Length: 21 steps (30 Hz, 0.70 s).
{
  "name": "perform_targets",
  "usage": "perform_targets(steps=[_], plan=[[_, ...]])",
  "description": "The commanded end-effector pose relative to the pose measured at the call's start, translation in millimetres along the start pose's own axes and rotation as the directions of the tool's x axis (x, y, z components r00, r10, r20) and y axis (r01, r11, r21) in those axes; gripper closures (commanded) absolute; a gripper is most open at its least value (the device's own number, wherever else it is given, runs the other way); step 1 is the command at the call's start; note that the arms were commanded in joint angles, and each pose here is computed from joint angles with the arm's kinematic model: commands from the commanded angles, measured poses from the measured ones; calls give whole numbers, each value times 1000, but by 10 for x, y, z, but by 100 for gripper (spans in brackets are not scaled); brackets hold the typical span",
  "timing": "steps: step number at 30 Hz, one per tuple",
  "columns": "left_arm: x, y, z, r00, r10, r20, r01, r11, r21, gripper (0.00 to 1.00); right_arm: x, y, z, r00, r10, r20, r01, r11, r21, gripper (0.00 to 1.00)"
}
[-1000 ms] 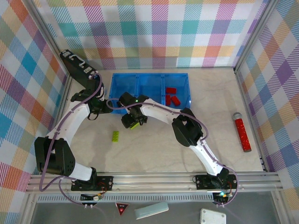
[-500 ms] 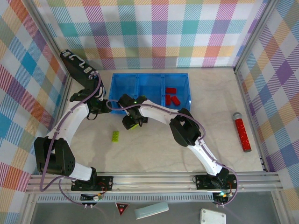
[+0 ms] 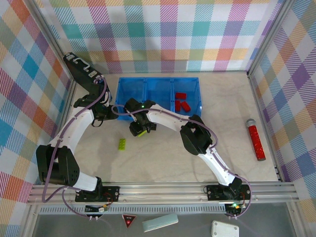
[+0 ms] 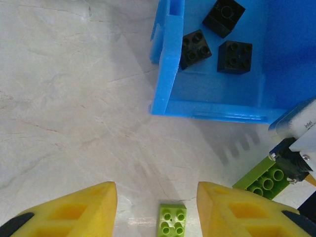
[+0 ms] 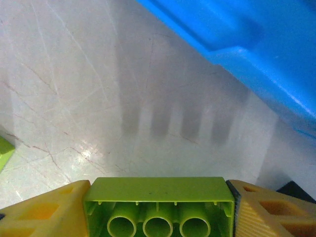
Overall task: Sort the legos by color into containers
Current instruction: Pick up the lego from the center of the table, then place the lego in the container.
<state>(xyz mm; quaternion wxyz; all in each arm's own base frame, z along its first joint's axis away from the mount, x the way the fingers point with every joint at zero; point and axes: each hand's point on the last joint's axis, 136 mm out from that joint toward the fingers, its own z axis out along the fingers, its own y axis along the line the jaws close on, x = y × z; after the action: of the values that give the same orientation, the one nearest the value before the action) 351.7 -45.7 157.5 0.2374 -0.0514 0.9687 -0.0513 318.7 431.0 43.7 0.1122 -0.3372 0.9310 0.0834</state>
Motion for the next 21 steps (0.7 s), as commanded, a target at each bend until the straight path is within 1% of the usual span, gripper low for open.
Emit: perform_targets(steps=[1,8,14,16,21], plan=[[-34,16,-14,1000,1,14,-1,1000,15,54,-117,140,-409,999,-8,54,11,999,-50,36],[-48,26,-29,1000,-2,23,2,1000,16,54,-216,150,-686,995,-21,98,26,998,-48,36],[-52,28,-27,1000,-7,23,6,1000,20,54,-277,51,-865,990,-46,130,45,999,7,36],[-53,25,-32,1000,-7,24,7,1000,22,54,-314,-41,-921,989,-21,149,15,999,42,37],[-49,22,-22,1000,-9,19,9,1000,25,54,-368,-225,-1029,978,110,174,-118,992,36,40]])
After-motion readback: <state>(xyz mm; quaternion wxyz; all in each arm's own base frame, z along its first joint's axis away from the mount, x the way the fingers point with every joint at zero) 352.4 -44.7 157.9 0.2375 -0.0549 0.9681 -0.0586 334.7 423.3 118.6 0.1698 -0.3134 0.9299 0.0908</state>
